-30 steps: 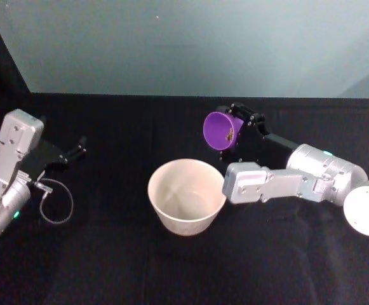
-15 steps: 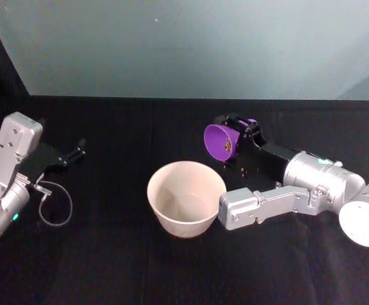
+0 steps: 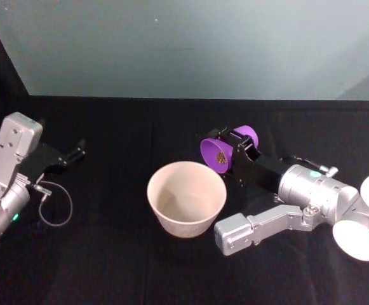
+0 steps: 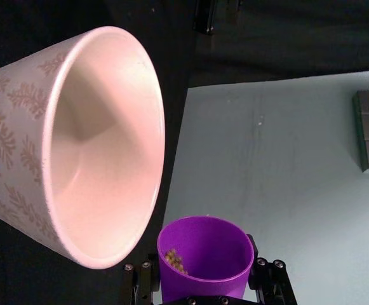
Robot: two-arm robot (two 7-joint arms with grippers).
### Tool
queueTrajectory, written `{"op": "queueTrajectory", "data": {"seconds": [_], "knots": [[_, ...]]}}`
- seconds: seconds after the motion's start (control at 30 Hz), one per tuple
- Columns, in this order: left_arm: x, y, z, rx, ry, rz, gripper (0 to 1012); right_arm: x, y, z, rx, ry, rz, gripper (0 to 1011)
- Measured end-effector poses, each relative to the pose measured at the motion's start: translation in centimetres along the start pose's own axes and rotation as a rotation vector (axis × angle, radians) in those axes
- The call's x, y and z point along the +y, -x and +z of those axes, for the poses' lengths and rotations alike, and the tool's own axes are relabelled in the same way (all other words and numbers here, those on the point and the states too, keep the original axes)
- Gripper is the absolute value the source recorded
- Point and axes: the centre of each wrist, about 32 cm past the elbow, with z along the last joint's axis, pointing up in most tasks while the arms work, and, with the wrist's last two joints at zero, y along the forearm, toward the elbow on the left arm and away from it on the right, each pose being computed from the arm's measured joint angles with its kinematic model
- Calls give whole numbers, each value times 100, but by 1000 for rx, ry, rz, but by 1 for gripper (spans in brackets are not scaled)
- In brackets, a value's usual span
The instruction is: Pick up the cup and pour the mung beans from the cup into the bowl.
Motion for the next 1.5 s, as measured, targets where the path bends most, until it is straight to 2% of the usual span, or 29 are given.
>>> {"op": "queueTrajectory", "data": {"seconds": [0.5,0.77,1.17,1.5], "knots": [[0,0,0,0,0,0,1000,-16,31,33,-147,10,-35,751],[0,0,0,0,0,0,1000,-17,23,55,-199,7,-39,750],[0,0,0,0,0,0,1000,-12,-39,86,-244,2,-36,750],[0,0,0,0,0,0,1000,-11,-45,98,-288,1,-25,750]]}}
